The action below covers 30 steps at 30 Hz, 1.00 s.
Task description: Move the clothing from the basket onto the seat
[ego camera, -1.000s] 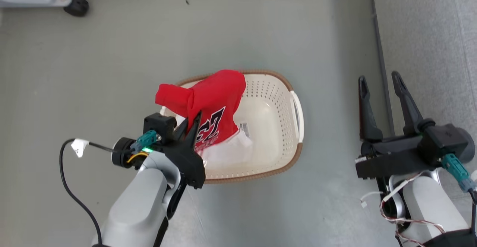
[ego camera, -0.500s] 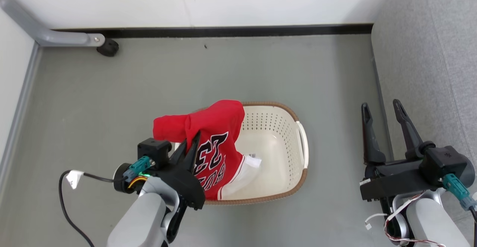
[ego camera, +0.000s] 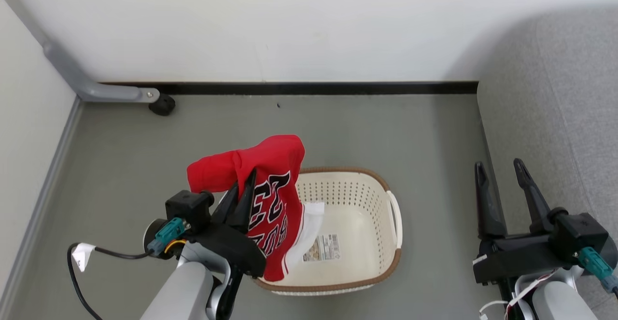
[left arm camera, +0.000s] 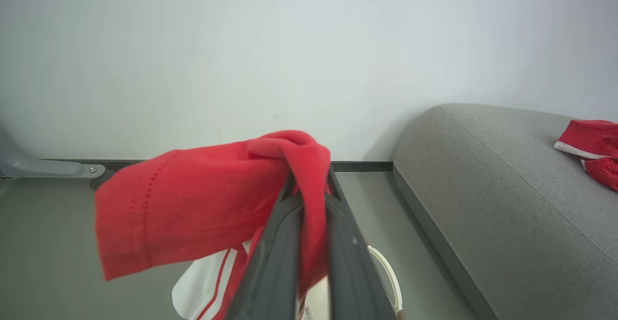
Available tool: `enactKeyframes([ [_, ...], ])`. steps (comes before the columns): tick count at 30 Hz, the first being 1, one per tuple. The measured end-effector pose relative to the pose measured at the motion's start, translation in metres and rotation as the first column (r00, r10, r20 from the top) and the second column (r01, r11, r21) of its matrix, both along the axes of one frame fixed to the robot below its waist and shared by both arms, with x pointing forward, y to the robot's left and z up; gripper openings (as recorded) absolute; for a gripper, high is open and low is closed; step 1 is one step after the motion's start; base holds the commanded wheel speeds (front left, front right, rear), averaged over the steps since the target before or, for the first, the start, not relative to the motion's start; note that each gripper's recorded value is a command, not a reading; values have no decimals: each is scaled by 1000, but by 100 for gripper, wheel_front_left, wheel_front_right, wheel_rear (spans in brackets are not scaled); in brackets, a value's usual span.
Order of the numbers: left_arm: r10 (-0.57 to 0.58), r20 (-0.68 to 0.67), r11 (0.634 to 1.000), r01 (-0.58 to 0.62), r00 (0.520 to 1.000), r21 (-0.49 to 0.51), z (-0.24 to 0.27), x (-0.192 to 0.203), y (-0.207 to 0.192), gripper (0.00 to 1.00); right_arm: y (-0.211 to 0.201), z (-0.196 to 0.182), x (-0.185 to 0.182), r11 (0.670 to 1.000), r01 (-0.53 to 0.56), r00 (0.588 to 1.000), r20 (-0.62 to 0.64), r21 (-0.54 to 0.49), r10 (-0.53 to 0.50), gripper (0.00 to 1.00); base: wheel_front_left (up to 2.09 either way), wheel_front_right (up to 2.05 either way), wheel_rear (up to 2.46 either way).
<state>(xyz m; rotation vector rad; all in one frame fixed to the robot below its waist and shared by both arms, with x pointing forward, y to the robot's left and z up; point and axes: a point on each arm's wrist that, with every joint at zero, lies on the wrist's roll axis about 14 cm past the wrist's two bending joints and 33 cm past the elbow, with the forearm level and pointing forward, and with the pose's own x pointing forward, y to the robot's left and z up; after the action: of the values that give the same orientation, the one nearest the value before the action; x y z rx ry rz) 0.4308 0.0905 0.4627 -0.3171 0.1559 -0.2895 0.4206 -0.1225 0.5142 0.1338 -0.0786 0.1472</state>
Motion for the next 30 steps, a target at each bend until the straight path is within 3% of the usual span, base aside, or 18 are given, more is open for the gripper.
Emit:
enactKeyframes([
  [9,24,209,998,-13,978,-53,71,-9,4,0,5,12,-19,1000,-16,1000,27,9,16,100,0,0,0],
  [18,-14,459,998,40,888,-47,154,-24,-2,0,13,19,-26,999,-42,998,46,20,41,100,0,0,0],
  [23,-36,545,997,70,838,-42,186,-34,-6,0,15,20,-28,999,-50,998,46,21,49,100,0,0,0],
  [30,-77,587,993,118,806,-31,211,-44,-17,0,17,20,-30,998,-55,998,43,20,54,100,0,0,0],
])
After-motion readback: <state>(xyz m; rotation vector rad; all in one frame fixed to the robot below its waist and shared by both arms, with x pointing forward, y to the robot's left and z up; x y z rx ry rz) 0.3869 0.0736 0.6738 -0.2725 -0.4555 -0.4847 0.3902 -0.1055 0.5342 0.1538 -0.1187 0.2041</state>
